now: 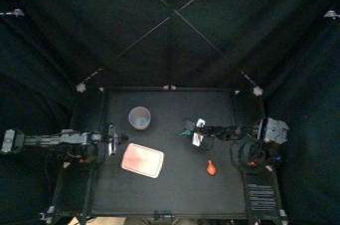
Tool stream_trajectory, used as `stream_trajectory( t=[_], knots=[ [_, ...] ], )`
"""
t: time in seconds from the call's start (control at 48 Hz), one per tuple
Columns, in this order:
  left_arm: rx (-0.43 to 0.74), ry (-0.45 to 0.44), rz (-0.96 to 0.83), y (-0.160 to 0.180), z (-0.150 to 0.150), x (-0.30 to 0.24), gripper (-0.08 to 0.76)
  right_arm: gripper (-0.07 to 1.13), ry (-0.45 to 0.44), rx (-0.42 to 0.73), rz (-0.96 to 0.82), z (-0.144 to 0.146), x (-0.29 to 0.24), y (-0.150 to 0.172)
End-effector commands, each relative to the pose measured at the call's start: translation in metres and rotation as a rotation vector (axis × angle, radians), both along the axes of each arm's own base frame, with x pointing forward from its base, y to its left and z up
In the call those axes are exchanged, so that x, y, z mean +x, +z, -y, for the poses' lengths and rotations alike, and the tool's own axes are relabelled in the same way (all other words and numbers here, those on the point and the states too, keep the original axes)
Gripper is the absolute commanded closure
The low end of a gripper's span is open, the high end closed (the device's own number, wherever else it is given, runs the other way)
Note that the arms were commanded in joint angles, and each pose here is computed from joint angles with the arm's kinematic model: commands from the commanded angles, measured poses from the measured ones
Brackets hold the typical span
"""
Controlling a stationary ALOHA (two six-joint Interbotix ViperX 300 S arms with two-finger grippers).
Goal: Pick the green pepper then place it on the pink plate
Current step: Place green pepper on the pink plate
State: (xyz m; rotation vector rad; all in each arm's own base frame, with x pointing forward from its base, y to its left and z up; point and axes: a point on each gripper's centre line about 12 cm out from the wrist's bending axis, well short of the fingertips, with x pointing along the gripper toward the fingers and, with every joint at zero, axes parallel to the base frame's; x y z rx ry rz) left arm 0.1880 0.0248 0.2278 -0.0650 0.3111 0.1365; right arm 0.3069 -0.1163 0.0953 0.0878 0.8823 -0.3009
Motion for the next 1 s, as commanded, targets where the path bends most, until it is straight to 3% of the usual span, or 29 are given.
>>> stream_trajectory(
  t=[0.021,0.5,0.688,1.0],
  knots=[
    [-0.002,0.003,0.020,0.006,-0.001,0.002,0.561,0.40,0.008,-0.012,0.043,-0.001,0.008,0.013],
    [0.000,0.004,0.020,0.006,-0.001,0.003,0.561,0.40,0.290,-0.025,0.315,-0.102,0.118,0.092],
    [0.001,0.006,0.026,0.006,-0.001,0.002,0.561,0.40,0.335,-0.018,0.321,-0.122,0.163,0.078],
    [0.002,0.020,0.024,0.005,-0.004,0.002,0.561,0.40,0.333,-0.004,0.307,-0.127,0.214,0.053]
  ],
)
